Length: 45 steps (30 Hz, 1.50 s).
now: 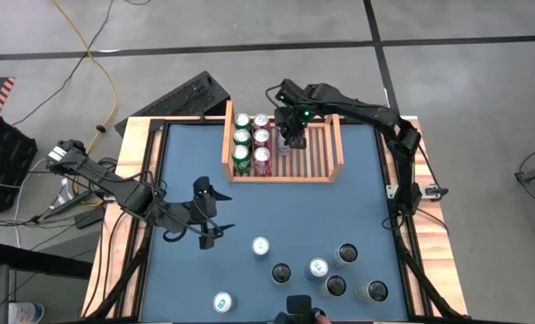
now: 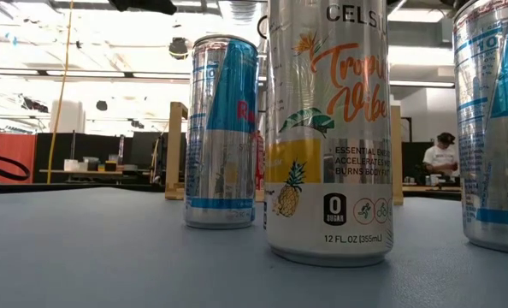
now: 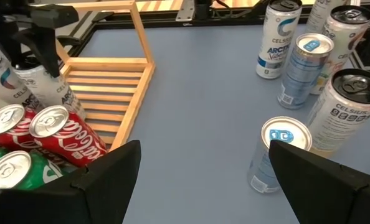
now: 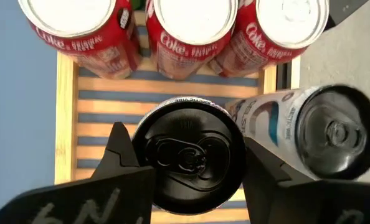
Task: Place canned beverage on shelf
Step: Put the middle white-blue can aligned with the white-blue soda on the shelf
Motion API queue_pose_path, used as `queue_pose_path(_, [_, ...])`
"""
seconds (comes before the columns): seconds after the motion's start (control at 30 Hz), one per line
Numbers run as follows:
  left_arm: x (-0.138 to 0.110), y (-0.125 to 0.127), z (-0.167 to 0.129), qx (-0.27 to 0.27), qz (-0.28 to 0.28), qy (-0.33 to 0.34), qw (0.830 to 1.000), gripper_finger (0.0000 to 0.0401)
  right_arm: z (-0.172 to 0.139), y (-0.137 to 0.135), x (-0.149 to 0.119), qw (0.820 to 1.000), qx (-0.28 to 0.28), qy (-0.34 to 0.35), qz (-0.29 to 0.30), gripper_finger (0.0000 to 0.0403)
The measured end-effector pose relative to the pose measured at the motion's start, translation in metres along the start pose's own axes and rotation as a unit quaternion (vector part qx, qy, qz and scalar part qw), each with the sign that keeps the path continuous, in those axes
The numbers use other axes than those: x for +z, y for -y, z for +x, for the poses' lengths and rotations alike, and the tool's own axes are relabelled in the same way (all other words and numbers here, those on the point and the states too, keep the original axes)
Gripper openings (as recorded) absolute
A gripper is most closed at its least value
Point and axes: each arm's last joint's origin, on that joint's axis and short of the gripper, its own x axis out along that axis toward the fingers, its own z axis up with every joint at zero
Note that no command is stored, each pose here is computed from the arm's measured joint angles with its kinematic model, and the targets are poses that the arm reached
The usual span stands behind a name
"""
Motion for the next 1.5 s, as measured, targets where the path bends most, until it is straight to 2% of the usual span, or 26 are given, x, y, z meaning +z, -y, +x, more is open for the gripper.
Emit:
queue_pose_path(0.53, [0.0002, -0.0014, 0.0007, 0.006, 0.002, 0.000, 1.000, 0.0341, 0.0007, 0.0000, -0.0002, 1.000, -0.001, -0.002, -0.013, 0.0132])
queue_pose_path(0.97, [0.0002, -0.0013, 0.0008, 0.006, 0.002, 0.000, 1.000, 0.0341, 0.0037, -0.0022, 0.0027, 1.000, -0.009, -0.002, -0.019, 0.0226])
queue_pose_path(1.5, [0.0001, -0.0012, 0.0010, 0.006, 0.001, 0.000, 1.000, 0.0341, 0.0038, -0.0069, 0.0047, 0.999, -0.021, -0.015, -0.024, 0.0235])
